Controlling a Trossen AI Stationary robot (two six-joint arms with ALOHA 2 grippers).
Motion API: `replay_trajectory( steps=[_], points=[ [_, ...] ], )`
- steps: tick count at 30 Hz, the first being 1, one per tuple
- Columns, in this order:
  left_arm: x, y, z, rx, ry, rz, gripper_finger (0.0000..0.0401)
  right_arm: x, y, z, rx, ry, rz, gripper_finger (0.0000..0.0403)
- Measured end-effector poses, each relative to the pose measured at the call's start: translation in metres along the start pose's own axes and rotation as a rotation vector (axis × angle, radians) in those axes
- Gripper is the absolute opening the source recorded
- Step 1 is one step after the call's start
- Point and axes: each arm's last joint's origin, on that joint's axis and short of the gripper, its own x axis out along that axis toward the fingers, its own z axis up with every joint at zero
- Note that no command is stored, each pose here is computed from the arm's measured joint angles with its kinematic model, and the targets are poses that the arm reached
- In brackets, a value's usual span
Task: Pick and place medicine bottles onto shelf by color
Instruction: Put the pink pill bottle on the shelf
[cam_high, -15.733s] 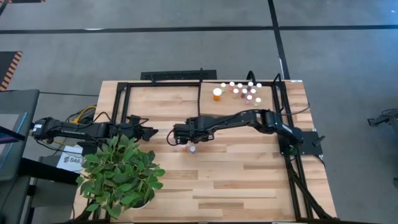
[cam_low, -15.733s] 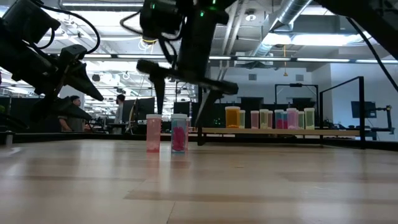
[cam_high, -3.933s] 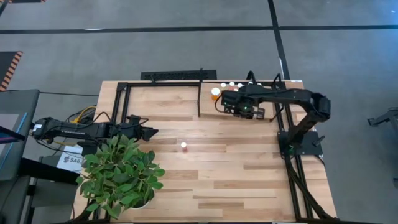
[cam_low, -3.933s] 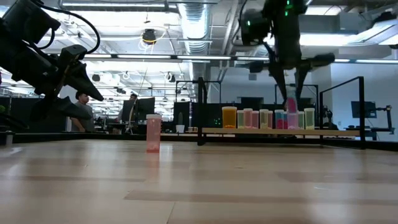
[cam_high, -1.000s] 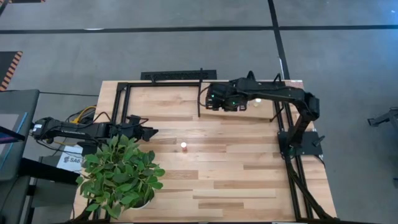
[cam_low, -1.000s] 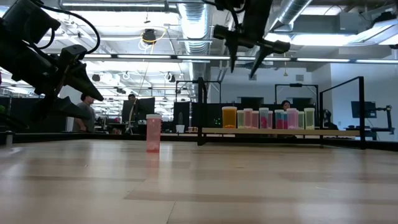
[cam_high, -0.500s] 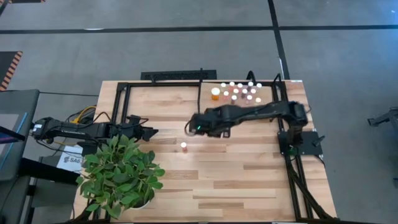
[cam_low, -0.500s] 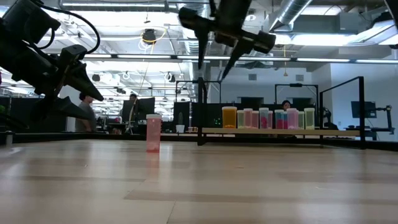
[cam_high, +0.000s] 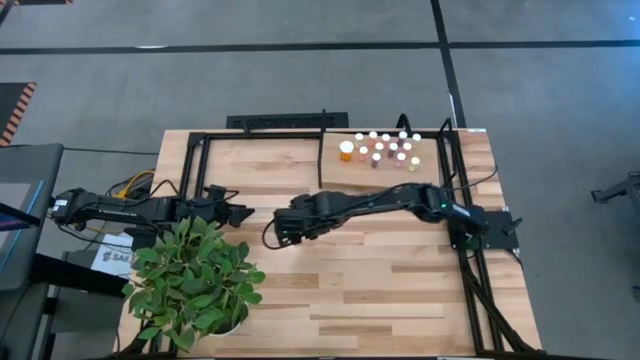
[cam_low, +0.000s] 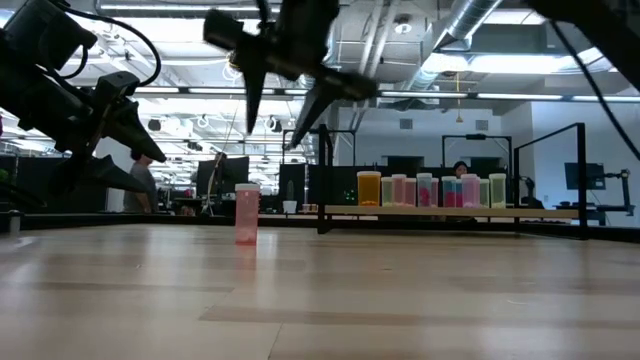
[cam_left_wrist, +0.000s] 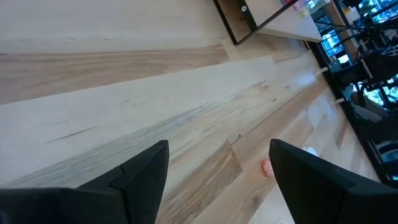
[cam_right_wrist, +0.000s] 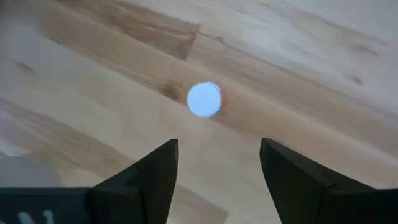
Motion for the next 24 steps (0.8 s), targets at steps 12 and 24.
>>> replay_trajectory(
  steps=[12, 24],
  points=[
    [0.0, 0.0, 0.0, 0.0, 0.0, -0.001, 0.0265, 0.038, 0.011, -0.001, -0.23, -0.013, 0.001, 0.0249],
    [0.0, 0.0, 0.0, 0.0, 0.001, -0.001, 0.0265, 0.045, 0.008, 0.006, -0.29, -0.091, -0.027, 0.0249]
  ],
)
